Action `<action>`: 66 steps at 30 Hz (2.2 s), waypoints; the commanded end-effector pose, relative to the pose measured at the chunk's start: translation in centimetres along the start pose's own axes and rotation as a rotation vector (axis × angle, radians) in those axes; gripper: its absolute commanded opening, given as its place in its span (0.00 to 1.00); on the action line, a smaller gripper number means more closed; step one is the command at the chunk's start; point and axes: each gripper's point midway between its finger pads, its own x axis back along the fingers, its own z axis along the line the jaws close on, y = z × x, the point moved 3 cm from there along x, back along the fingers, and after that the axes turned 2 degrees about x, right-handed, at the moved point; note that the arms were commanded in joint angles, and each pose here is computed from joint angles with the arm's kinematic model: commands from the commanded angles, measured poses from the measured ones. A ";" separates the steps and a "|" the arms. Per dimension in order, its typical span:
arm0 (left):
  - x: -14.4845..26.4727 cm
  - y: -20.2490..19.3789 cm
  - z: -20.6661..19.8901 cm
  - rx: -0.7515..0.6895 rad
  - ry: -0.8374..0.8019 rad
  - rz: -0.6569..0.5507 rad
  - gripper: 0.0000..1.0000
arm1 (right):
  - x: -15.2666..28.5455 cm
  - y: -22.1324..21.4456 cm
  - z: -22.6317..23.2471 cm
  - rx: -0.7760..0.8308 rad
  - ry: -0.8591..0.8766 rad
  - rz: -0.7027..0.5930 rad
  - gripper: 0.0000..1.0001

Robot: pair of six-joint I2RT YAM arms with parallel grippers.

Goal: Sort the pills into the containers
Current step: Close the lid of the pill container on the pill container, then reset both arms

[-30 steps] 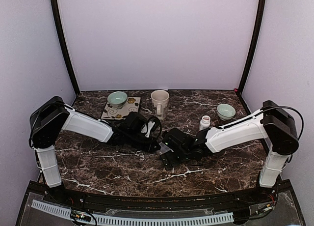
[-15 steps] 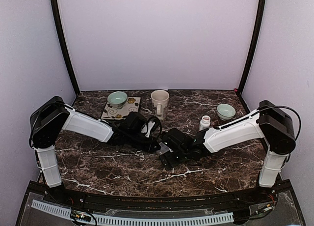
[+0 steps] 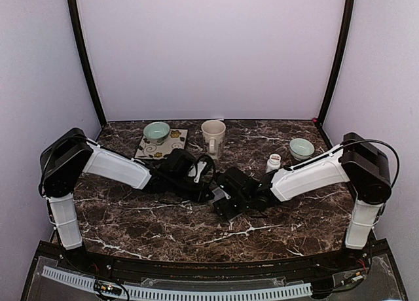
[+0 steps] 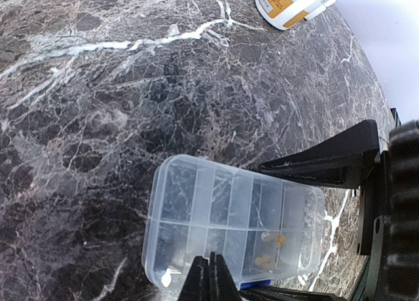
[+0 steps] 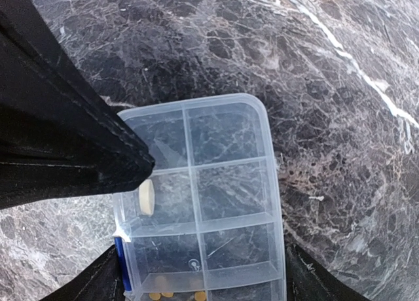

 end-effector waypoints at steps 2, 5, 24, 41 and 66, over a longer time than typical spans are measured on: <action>-0.1 -0.4 0.6 0.014 0.017 0.028 0.00 | -1.3 -0.7 0.1 -0.002 0.011 0.030 0.75; -0.2 -0.4 0.6 0.018 0.016 0.026 0.00 | -1.6 -1.6 -0.2 0.003 0.000 0.053 0.72; 3.0 3.0 0.1 0.014 0.073 -0.114 0.25 | -0.2 -0.6 -0.3 -0.038 0.010 -0.001 0.82; 14.9 8.1 0.9 -0.009 0.378 -0.494 0.69 | 7.6 5.1 -1.5 -0.084 -0.054 -0.237 0.91; 31.8 7.9 8.0 0.008 0.938 -0.952 0.81 | 24.9 3.0 -24.6 -0.547 -0.785 -0.622 1.00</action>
